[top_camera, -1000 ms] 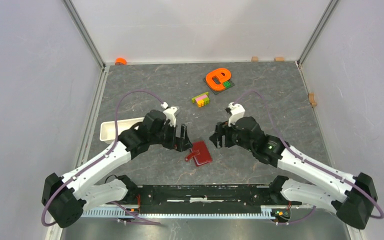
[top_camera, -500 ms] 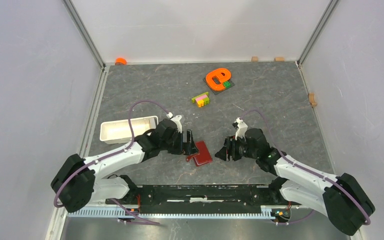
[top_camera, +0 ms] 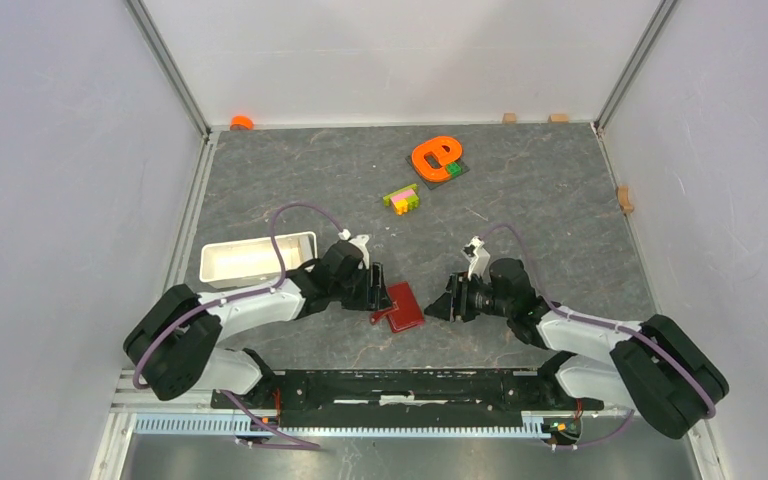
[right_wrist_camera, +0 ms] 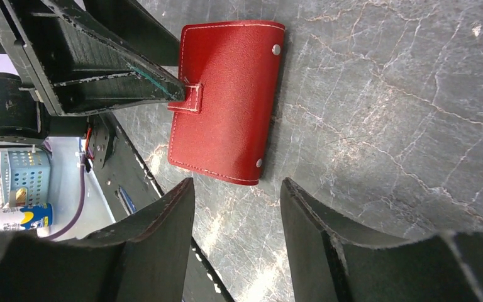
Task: Put the credit cards into the card holder
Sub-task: Turn over the card holder at the center of the board.
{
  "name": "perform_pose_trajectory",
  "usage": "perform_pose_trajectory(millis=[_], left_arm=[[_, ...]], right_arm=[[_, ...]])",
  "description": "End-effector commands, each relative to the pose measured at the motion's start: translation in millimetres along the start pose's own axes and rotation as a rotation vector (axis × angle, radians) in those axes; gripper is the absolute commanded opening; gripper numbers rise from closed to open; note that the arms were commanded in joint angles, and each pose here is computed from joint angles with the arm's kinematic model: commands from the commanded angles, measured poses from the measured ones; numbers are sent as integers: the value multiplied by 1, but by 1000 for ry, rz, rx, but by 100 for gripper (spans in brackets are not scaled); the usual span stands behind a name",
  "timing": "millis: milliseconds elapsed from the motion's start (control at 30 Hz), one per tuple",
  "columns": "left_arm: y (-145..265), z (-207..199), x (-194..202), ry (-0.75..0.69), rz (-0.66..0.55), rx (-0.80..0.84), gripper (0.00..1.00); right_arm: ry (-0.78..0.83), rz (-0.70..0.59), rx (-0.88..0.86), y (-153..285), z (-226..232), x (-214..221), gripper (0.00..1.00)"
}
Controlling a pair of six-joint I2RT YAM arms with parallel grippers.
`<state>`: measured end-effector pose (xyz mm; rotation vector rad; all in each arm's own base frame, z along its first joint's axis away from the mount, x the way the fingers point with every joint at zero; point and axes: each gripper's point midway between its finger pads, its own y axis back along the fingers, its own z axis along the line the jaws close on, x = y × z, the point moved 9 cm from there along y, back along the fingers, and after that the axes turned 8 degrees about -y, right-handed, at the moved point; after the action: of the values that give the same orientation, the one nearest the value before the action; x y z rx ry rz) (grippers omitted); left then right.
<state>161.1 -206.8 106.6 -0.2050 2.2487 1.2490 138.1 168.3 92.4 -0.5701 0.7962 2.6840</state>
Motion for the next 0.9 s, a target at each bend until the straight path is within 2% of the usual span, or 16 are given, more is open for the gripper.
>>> perform_pose_trajectory(millis=[0,133,300,867], left_arm=[[-6,3,1,-23,-26,-8,61],[-7,8,8,-35,-12,-21,49],[-10,13,16,-52,29,-29,43],[-10,17,23,-57,44,-40,34]], right_arm=[[5,-17,-68,-4,2,-2,56],[-1,-8,-50,-7,-3,1,55],[-31,-4,-94,-12,-1,3,54],[-59,31,-200,-51,20,-3,46]])
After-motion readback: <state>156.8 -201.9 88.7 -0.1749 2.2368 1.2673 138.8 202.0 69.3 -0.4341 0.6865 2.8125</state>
